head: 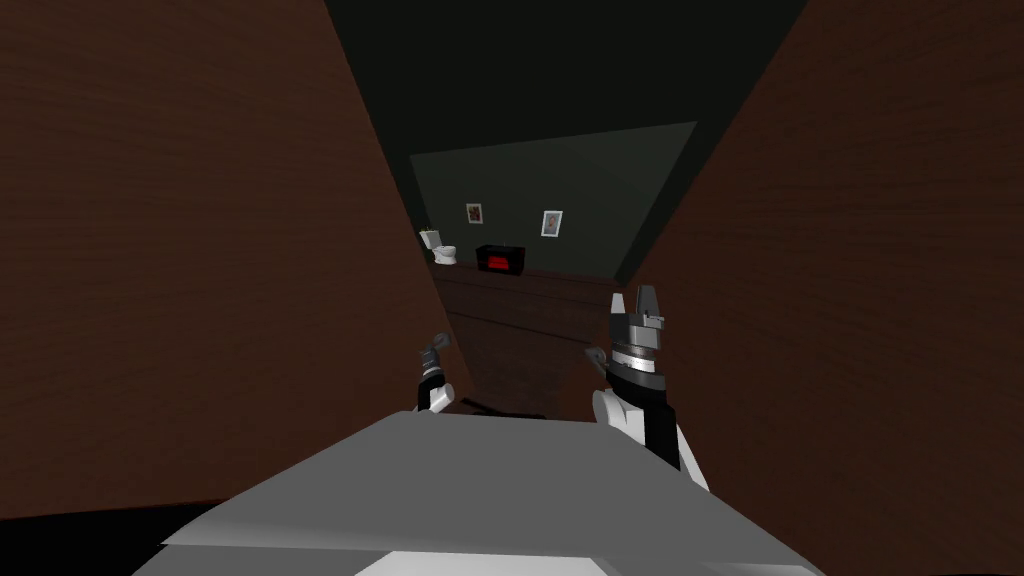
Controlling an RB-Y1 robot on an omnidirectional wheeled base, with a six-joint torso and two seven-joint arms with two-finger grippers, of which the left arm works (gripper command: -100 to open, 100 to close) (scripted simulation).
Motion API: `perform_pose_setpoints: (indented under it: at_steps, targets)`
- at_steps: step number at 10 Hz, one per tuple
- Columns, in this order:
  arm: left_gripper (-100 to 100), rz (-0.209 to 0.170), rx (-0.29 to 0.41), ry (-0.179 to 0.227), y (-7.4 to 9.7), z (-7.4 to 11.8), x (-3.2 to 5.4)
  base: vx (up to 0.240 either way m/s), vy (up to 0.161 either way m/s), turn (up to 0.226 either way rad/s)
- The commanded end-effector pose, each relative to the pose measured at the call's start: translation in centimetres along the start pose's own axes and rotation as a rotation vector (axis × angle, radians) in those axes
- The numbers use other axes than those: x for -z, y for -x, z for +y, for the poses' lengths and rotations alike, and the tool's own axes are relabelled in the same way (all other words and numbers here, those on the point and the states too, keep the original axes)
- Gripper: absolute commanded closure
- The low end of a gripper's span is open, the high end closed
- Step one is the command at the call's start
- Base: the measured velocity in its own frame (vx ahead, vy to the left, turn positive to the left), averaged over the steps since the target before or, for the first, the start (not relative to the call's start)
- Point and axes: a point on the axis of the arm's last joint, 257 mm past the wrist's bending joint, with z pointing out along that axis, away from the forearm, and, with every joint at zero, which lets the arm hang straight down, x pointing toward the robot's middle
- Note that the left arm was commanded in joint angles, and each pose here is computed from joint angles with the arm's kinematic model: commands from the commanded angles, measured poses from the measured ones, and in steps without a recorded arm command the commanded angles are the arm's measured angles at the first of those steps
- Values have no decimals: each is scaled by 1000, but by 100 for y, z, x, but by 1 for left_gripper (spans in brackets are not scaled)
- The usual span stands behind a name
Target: Push the door open
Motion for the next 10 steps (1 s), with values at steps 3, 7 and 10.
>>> perform_pose_setpoints:
  at_steps: [3,7,10]
  targets:
    - [100,-64,6,-23,224,-81,-86,202,28,32]
    - [100,-112,27,6,312,38,15,180,11,60]
    - [100,-151,13,-11,537,-22,-52,107,26,15]
